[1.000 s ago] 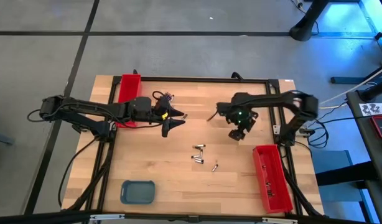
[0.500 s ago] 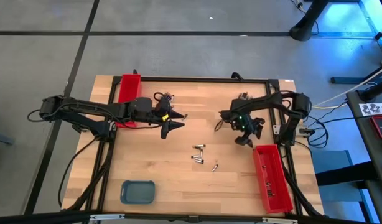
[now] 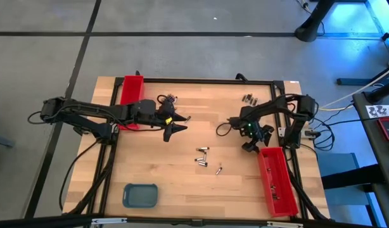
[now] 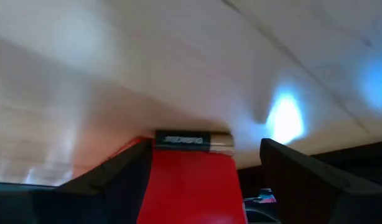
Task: Sort batteries
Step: Put the small black battery into the bottom red bin
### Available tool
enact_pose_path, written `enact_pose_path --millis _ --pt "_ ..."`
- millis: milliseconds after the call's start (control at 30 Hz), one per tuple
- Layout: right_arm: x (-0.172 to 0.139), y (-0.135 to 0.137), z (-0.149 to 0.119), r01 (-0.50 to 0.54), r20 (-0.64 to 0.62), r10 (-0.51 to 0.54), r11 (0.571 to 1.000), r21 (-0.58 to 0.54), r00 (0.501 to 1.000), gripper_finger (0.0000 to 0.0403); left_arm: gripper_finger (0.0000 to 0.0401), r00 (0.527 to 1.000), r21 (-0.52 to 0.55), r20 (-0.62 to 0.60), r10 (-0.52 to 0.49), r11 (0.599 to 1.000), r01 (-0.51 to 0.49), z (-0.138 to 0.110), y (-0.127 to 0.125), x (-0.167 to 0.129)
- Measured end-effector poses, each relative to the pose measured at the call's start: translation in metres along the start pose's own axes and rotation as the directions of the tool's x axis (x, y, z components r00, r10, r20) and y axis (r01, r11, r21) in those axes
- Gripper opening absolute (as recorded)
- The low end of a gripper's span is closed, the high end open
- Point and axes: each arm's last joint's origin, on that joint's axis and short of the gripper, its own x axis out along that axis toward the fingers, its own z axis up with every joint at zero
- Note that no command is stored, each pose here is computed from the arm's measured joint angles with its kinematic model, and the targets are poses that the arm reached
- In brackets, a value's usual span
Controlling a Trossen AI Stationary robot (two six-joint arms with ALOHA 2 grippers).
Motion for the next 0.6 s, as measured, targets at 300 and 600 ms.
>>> enact_pose_path --millis 300,600 --pt "0.007 -0.001 0.002 -0.059 0.005 0.059 0.998 -0.005 0.998 0.0299 0.0205 1.000 0.000 0.001 0.000 1.000 0.000 0.000 0.000 0.000" --pt "-0.003 0.008 0.007 -0.133 0.036 0.135 0.990 -0.051 0.990 0.0299 0.0205 1.000 -0.001 0.001 0.000 1.000 0.000 0.000 0.000 0.000"
